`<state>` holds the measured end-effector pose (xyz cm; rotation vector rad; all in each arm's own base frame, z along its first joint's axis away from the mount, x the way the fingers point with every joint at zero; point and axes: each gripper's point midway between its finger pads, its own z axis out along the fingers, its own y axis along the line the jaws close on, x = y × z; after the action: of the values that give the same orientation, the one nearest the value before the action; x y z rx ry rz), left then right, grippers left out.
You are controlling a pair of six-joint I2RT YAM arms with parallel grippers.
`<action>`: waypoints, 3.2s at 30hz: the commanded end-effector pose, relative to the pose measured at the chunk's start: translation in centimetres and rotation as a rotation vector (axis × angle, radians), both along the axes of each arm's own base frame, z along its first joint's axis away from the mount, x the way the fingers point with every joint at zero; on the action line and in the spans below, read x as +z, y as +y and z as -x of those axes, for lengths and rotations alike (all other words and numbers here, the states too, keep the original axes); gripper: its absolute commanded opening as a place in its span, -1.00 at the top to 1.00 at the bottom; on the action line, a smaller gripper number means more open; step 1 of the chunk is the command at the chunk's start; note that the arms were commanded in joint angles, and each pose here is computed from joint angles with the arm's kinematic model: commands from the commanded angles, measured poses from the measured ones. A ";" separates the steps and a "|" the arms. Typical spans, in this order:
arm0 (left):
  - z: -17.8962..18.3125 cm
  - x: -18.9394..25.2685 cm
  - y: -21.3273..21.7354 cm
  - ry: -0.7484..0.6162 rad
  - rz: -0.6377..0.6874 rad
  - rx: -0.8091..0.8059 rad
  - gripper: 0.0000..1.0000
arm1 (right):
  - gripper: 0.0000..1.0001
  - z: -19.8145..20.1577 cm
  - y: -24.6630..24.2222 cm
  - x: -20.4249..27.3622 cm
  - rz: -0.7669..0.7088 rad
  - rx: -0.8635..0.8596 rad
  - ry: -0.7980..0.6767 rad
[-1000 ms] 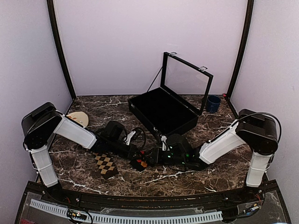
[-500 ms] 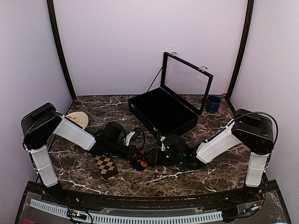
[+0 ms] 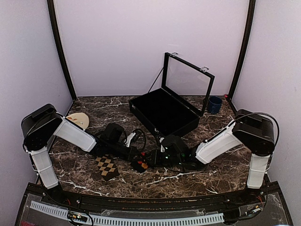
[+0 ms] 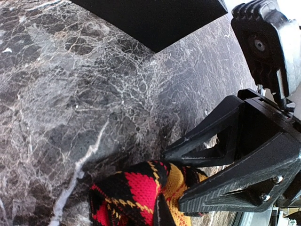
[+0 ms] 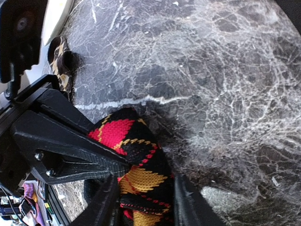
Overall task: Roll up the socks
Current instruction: Roll the sock at the center of the board.
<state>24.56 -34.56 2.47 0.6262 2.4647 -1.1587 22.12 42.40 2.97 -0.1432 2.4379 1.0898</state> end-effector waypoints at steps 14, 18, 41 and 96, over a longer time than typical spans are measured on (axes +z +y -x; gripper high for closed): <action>1.1 -4.0 3.6 0.189 -0.183 0.149 1.00 | 1.00 2.6 -1.0 -4.4 0.134 0.080 0.066; 0.9 -3.5 4.1 0.239 -0.180 0.187 1.00 | 1.00 2.3 -1.0 -4.2 0.154 0.086 0.034; 0.0 4.5 4.4 0.478 -0.013 0.287 0.15 | 1.00 1.7 0.6 -0.2 0.546 0.213 -0.529; 4.6 1.9 2.4 0.789 -0.177 0.200 -0.12 | 1.00 7.4 2.1 -1.9 1.016 0.470 -1.077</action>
<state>20.09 -32.14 4.66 -0.1027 3.1769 -1.3176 15.89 45.61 3.14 -1.1677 1.6762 -0.2116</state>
